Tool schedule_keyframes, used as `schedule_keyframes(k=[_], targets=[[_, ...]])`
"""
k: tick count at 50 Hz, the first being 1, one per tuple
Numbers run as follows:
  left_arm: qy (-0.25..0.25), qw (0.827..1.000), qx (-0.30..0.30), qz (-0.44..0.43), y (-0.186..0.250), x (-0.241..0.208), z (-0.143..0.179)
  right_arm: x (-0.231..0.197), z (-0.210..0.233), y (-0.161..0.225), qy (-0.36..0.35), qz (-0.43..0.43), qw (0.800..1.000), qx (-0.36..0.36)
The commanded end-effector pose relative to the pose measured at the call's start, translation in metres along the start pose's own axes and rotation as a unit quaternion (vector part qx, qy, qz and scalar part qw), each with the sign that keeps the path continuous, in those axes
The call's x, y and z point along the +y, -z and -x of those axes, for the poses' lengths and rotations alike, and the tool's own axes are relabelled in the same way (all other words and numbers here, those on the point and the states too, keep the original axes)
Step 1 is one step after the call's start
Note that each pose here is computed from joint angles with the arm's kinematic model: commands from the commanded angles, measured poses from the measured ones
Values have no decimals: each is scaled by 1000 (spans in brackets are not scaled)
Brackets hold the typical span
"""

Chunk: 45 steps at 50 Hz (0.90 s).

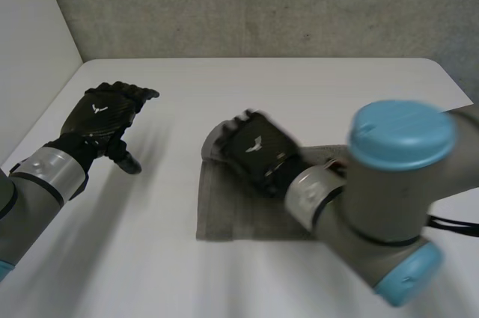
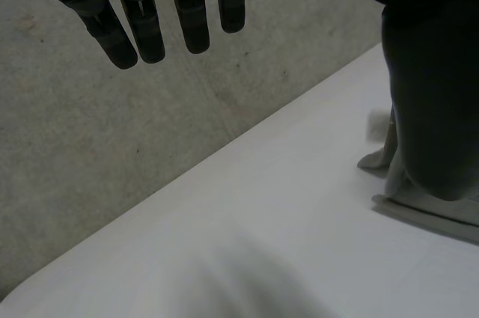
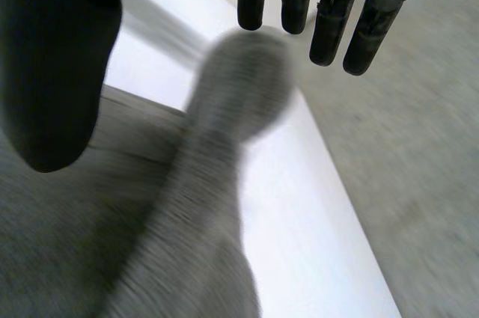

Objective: Fold the towel.

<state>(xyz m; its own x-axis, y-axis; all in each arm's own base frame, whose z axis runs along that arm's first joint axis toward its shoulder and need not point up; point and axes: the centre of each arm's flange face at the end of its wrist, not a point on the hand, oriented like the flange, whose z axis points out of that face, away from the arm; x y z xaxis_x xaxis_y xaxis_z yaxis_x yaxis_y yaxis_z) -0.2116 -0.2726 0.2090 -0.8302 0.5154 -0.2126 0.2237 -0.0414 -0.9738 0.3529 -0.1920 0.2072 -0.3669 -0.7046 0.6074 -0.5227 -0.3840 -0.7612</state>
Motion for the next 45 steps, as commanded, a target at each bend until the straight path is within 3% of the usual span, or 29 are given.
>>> schedule_keyframes(k=[1,9,23,34,45], targets=[[-5,1000,24,-7,1,-4,-16,25,-46,25,-61,47,995,65],[-10,998,63,-7,-3,-2,-40,76,-51,63,-104,144,981,75],[-12,993,120,-2,-13,3,-88,121,-40,84,-160,183,968,60],[-15,995,103,4,-11,3,-93,146,-37,69,-161,194,965,67],[-13,996,94,-2,-8,-3,-87,132,-53,59,-143,171,972,75]])
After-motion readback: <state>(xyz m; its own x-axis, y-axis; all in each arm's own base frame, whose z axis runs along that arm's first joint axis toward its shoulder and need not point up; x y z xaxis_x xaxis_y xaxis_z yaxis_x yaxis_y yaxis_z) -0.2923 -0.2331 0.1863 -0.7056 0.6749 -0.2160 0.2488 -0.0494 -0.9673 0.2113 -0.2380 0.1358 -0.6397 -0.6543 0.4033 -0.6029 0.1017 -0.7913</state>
